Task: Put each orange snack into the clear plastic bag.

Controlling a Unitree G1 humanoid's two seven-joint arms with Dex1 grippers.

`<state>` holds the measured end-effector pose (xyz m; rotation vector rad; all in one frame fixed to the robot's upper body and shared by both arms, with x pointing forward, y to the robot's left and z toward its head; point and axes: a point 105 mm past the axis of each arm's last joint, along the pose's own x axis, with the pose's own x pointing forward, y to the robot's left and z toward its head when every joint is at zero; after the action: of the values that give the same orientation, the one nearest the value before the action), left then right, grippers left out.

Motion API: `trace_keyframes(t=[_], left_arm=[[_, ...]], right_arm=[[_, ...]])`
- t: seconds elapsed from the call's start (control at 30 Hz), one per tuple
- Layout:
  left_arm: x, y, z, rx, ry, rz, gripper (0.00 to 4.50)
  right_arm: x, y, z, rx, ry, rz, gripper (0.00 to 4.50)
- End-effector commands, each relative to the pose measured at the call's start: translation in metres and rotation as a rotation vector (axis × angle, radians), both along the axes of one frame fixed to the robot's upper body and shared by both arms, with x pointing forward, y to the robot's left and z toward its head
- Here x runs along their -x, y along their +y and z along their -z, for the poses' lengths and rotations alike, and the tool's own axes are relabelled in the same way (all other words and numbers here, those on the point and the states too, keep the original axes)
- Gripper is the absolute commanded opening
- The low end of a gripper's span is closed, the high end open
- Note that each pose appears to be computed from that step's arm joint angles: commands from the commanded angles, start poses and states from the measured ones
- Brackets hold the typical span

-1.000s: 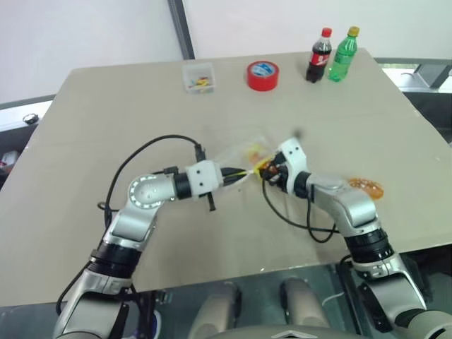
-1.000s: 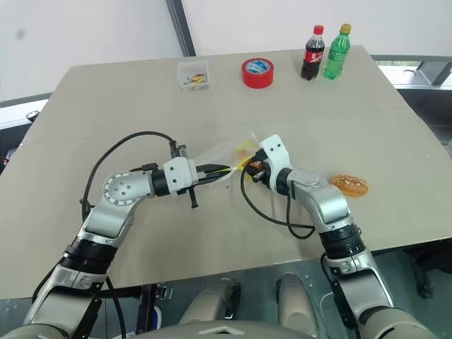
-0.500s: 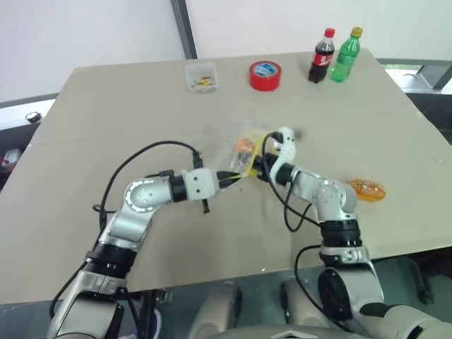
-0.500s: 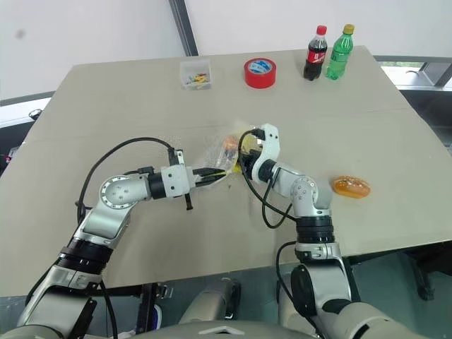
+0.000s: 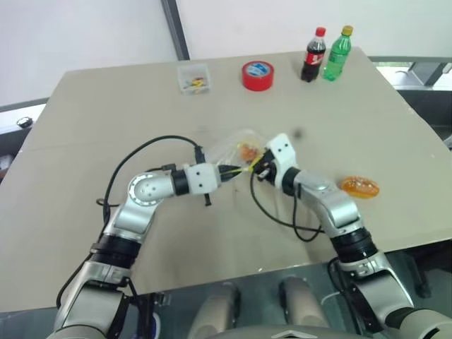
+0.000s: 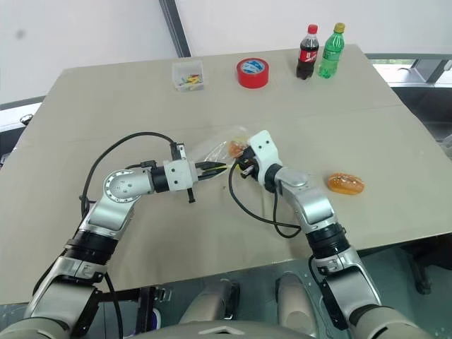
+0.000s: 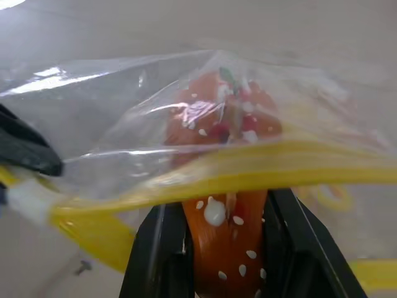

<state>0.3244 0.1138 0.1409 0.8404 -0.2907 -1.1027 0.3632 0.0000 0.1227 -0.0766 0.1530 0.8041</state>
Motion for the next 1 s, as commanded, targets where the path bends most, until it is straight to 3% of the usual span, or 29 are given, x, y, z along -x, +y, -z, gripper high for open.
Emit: trace_keyframes(t=[0.03,0.13,0.17,0.23,0.3,0.6,0.73,1.0], left_arm=[[0.004,-0.005,-0.006,0.008,-0.036,0.033,0.00],[0.005,-0.001,-0.007,0.018,-0.033,0.025,0.00],[0.005,0.001,-0.007,0.022,-0.030,0.014,0.00],[0.003,0.007,-0.007,0.032,-0.022,-0.014,0.00],[0.001,0.011,-0.006,0.046,-0.015,-0.046,0.00],[-0.016,0.023,-0.008,0.145,0.009,-0.202,0.00],[-0.016,0.020,-0.008,0.150,0.004,-0.201,0.00],[-0.017,0.018,-0.009,0.148,-0.001,-0.186,0.00]], right_arm=[[-0.005,0.014,-0.015,0.002,-0.062,-0.037,1.04],[-0.010,0.011,-0.006,0.067,-0.075,-0.046,2.10],[-0.010,0.006,-0.004,0.077,-0.077,-0.038,2.22],[-0.012,-0.006,-0.004,0.101,-0.093,-0.010,3.32],[-0.011,-0.018,-0.006,0.115,-0.101,0.004,4.06],[0.033,-0.087,-0.034,0.166,-0.167,0.012,4.06],[0.050,-0.132,-0.038,0.375,-0.261,0.028,4.06],[0.057,-0.242,-0.026,0.748,-0.161,0.140,4.06]])
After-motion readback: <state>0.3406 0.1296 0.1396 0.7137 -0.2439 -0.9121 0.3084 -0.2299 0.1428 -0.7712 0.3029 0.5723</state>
